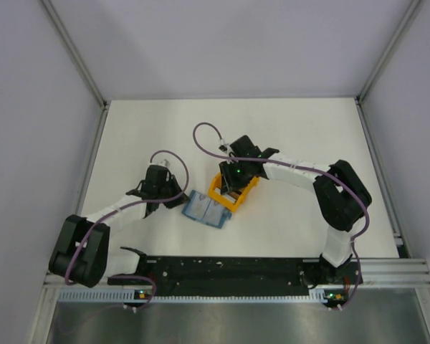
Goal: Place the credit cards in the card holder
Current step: Pick up the credit card from the storage box.
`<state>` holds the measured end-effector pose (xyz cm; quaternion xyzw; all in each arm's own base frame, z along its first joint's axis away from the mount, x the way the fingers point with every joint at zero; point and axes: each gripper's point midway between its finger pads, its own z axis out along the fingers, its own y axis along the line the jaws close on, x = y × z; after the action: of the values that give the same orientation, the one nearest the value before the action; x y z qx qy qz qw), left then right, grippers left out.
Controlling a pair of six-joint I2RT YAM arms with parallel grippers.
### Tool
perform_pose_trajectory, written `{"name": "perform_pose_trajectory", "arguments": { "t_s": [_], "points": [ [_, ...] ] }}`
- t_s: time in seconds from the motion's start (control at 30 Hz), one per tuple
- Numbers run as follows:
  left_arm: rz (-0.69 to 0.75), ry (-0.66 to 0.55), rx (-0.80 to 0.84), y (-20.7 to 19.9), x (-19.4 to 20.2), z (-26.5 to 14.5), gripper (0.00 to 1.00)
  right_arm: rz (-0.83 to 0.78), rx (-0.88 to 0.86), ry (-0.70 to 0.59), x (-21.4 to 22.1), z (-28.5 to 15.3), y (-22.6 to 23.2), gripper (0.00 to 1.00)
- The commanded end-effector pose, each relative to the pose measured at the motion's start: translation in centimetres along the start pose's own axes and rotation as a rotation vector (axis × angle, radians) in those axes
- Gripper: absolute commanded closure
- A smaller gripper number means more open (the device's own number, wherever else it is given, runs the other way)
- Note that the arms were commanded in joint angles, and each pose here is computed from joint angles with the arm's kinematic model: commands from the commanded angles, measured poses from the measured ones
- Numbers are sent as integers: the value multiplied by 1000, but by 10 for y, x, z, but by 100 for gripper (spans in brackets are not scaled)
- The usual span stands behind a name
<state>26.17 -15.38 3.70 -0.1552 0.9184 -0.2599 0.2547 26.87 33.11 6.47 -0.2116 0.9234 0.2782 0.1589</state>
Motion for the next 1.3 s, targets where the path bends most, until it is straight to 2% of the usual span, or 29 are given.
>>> {"name": "perform_pose_trajectory", "arguments": {
  "t_s": [0.0,0.37,0.73,1.07,1.13,1.17,1.2,1.23,1.27],
  "points": [
    [3,-28,46,-12,-10,2,100,-3,-80,-6,-8,-4,19,66],
    [2,-27,47,-12,-11,1,100,4,-108,-5,-10,-8,22,73],
    [1,-27,52,-13,-11,1,100,0,-108,-11,-12,-10,21,95],
    [3,-28,51,-12,-10,0,100,9,-15,-37,-16,-9,1,100],
    [2,-27,50,-12,-10,0,100,1,-13,-33,-15,-9,0,96],
    [0,-28,51,-12,-10,0,100,-1,-13,-30,-14,-9,0,88],
    [1,-30,51,-12,-11,0,100,-6,-19,-30,-14,-9,1,72],
    [-2,-28,49,-12,-11,0,100,-7,-21,-31,-14,-9,2,60],
    [-2,-28,47,-11,-10,0,100,-7,-19,-33,-15,-9,1,55]
  ]
}}
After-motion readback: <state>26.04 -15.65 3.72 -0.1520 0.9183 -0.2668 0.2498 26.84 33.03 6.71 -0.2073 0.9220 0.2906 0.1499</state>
